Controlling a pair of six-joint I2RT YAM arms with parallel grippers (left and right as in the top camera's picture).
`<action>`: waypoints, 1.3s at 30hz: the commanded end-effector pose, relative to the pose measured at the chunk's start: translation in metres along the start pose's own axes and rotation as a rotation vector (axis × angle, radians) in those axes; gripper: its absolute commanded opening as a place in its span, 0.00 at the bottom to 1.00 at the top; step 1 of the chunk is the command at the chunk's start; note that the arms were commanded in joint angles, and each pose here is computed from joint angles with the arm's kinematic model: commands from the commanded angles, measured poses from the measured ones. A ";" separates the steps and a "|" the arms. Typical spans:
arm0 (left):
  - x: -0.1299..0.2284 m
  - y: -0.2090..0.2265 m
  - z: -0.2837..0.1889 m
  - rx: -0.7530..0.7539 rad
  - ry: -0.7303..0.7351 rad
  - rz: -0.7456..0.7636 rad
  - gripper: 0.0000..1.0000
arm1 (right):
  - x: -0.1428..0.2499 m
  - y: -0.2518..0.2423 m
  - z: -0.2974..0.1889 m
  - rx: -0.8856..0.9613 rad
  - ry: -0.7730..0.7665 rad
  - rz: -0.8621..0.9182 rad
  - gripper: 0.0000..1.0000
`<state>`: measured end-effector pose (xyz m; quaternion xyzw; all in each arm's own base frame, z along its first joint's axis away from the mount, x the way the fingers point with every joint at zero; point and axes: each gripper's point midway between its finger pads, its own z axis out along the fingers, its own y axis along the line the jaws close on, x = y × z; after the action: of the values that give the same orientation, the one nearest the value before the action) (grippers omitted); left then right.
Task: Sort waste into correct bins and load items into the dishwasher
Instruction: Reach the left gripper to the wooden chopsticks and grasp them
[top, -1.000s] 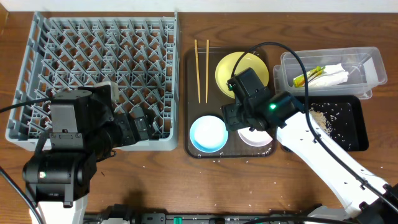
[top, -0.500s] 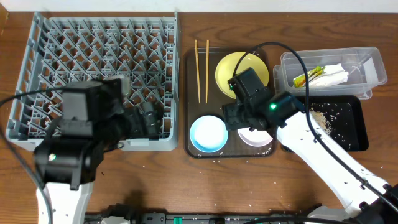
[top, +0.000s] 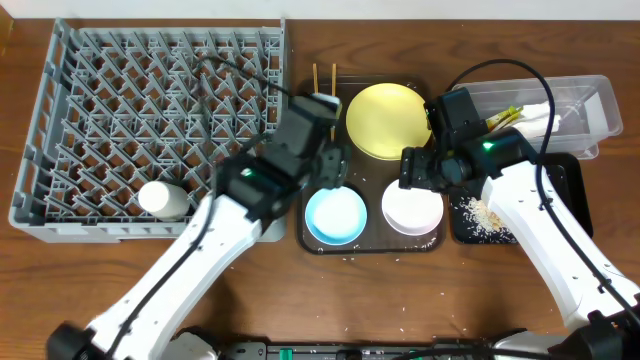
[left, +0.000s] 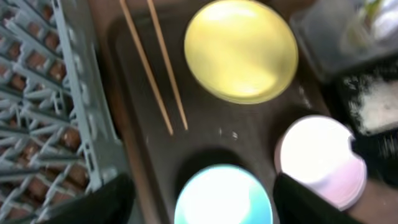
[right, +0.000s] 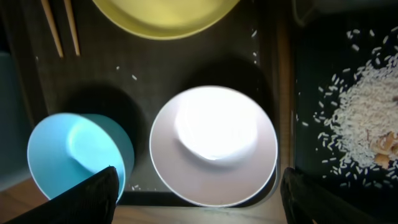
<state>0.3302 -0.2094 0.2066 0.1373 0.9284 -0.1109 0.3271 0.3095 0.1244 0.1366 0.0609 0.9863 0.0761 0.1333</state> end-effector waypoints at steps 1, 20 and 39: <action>-0.011 0.003 0.023 -0.052 -0.022 0.012 0.83 | 0.003 -0.009 -0.002 0.038 0.011 -0.007 0.82; -0.058 0.045 0.114 -0.096 0.007 -0.086 0.68 | 0.015 -0.022 0.006 0.091 0.046 -0.007 0.88; 0.015 0.075 0.216 -0.211 0.198 -0.080 0.46 | 0.021 -0.015 0.006 0.081 0.060 -0.031 0.87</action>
<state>0.4612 -0.2058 0.0291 0.0788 0.9681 -0.0287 0.2361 0.2933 0.1120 0.1253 0.0583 0.9919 0.0400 0.1054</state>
